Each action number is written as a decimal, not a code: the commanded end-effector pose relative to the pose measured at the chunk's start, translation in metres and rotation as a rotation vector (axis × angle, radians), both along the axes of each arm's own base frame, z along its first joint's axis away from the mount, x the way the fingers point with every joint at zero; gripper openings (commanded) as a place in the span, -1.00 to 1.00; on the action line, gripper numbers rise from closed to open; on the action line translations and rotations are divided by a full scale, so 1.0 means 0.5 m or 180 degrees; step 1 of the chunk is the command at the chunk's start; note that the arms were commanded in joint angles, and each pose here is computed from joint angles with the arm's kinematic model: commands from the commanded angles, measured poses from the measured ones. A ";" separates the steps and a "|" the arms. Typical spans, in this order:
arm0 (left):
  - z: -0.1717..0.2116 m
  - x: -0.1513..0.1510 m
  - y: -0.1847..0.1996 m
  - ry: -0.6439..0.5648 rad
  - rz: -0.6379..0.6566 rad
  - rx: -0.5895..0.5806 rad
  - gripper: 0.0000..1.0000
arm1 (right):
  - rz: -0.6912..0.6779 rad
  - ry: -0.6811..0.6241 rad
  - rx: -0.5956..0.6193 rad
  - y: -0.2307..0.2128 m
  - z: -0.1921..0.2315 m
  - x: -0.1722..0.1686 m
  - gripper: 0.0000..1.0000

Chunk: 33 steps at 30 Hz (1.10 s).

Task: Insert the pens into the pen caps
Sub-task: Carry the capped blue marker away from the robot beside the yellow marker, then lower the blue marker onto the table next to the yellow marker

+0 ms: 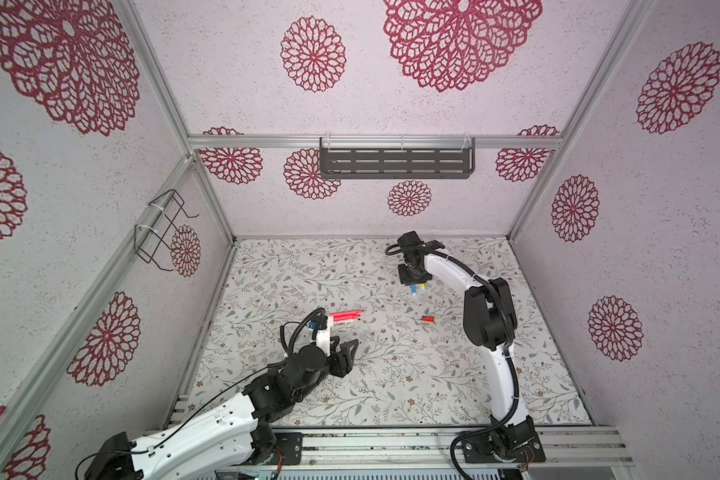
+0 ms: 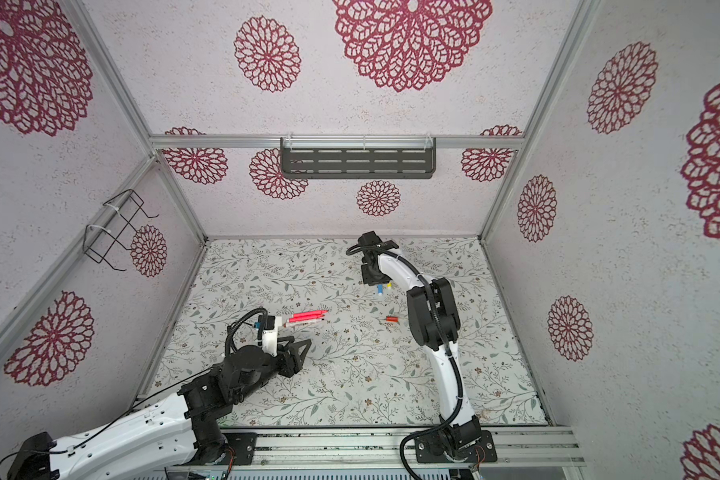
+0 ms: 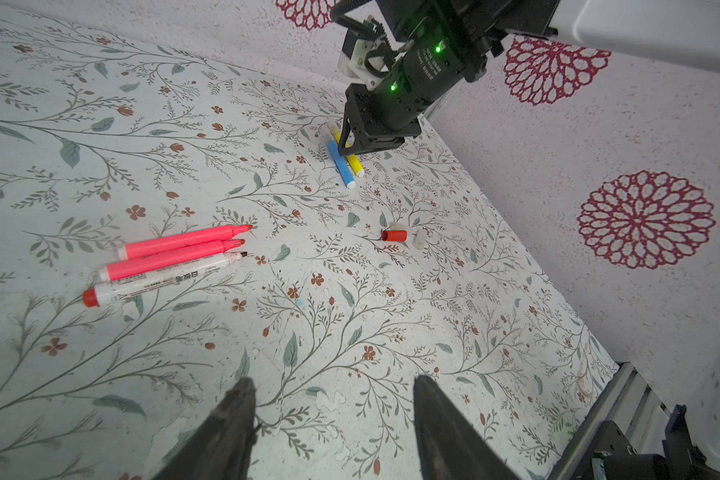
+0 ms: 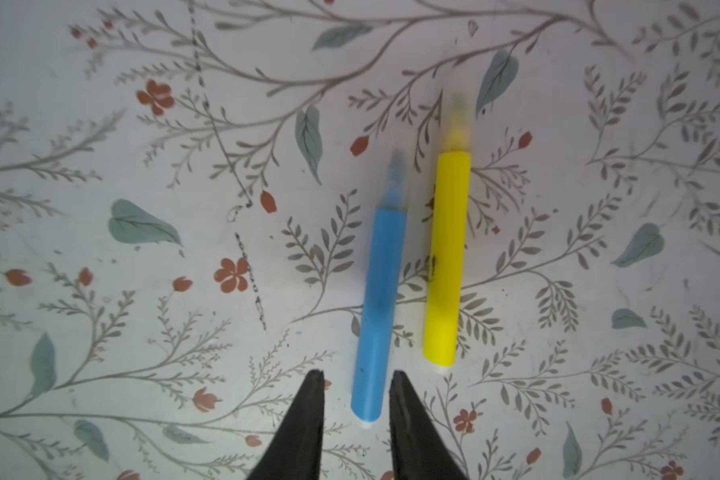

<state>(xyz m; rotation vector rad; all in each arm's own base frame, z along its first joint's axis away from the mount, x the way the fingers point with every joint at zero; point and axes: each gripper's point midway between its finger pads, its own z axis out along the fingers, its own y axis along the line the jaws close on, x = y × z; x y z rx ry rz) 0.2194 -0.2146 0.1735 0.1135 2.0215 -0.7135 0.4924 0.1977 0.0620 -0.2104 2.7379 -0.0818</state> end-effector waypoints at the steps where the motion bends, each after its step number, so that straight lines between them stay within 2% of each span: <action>1: 0.003 -0.003 0.003 -0.0007 0.0019 -0.0048 0.25 | -0.0050 -0.0172 0.0118 0.005 0.048 0.005 -0.38; 11: -0.002 -0.002 0.005 -0.0007 0.0032 -0.0024 0.24 | -0.0079 -0.0063 0.0036 -0.002 -0.001 -0.006 -0.38; 23: 0.002 -0.002 0.007 -0.0038 0.0038 -0.0021 0.24 | -0.0116 -0.0008 -0.0075 -0.012 -0.031 -0.008 -0.51; 29: 0.000 -0.002 0.007 -0.0040 0.0032 0.0000 0.24 | -0.0152 -0.0045 -0.0129 -0.020 -0.028 -0.007 -0.36; 33: 0.000 -0.001 0.008 -0.0045 0.0038 0.0010 0.24 | -0.0157 -0.0061 -0.0152 -0.024 -0.027 -0.004 -0.35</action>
